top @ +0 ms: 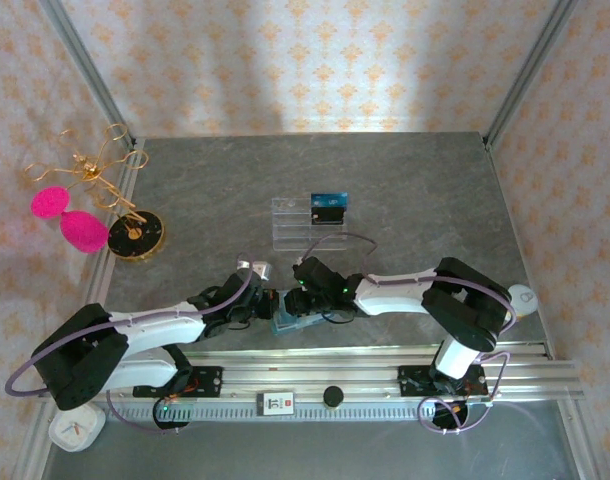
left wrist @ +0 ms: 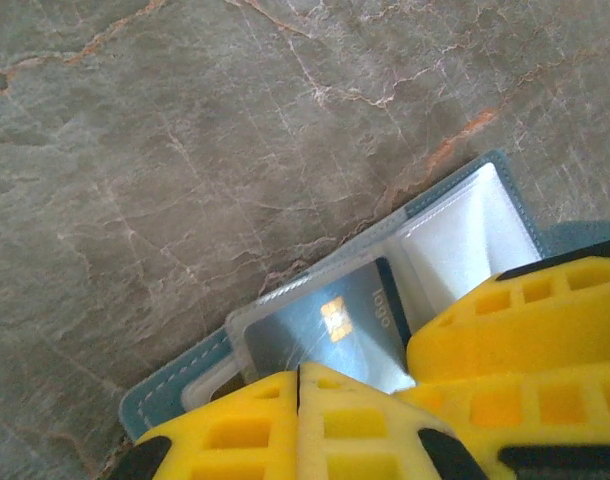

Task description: Take the credit cards out of the card holder

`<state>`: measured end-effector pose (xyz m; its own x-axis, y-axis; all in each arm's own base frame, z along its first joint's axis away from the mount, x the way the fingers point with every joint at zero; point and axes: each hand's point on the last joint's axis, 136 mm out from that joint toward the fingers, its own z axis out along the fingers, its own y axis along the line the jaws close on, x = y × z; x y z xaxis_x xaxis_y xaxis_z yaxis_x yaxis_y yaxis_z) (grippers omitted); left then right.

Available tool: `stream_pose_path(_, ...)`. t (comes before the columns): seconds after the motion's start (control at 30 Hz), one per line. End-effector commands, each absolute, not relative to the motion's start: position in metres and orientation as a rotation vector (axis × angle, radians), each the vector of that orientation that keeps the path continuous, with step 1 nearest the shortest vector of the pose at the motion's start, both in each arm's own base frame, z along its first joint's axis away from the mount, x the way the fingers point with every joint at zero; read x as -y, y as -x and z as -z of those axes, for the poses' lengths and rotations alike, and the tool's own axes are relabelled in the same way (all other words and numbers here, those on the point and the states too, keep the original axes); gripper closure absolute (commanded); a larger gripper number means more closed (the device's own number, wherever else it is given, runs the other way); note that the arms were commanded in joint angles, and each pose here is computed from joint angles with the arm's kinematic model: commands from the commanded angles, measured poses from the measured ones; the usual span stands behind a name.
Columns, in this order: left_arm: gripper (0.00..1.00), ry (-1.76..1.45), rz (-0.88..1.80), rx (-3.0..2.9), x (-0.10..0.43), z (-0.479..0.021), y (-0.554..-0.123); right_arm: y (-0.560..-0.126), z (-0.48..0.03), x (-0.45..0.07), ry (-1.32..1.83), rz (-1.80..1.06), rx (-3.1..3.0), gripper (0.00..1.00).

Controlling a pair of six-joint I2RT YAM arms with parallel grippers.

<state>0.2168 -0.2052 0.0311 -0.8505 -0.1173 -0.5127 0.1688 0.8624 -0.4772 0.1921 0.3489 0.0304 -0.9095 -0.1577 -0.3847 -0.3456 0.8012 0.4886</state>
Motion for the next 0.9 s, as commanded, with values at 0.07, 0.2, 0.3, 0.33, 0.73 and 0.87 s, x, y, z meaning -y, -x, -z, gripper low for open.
stream_pose_path(0.07, 1.0, -0.031, 0.658, -2.507, 0.195, -0.025, -0.214, -0.206, -0.022, -0.315, 0.278, -0.571, -2.665, 0.73)
stream_pose_path(0.2, 1.0, -0.035, 0.643, -2.503, 0.194, -0.028, -0.216, -0.206, -0.031, -0.319, 0.299, -0.578, -2.646, 0.71)
stream_pose_path(0.3, 1.0, -0.035, 0.651, -2.488, 0.195, -0.034, -0.217, -0.209, -0.035, -0.318, 0.296, -0.562, -2.636, 0.71)
stream_pose_path(0.33, 1.0, -0.042, 0.665, -2.473, 0.197, -0.04, -0.219, -0.209, -0.04, -0.32, 0.302, -0.581, -2.623, 0.7)
stream_pose_path(0.73, 1.0, -0.106, 0.765, -2.429, 0.236, -0.055, -0.222, -0.205, -0.056, -0.336, 0.364, -0.789, -2.63, 0.7)
stream_pose_path(0.87, 1.0, -0.072, 0.665, -2.454, 0.22, -0.043, -0.223, -0.209, -0.042, -0.326, 0.285, -0.794, -2.671, 0.71)
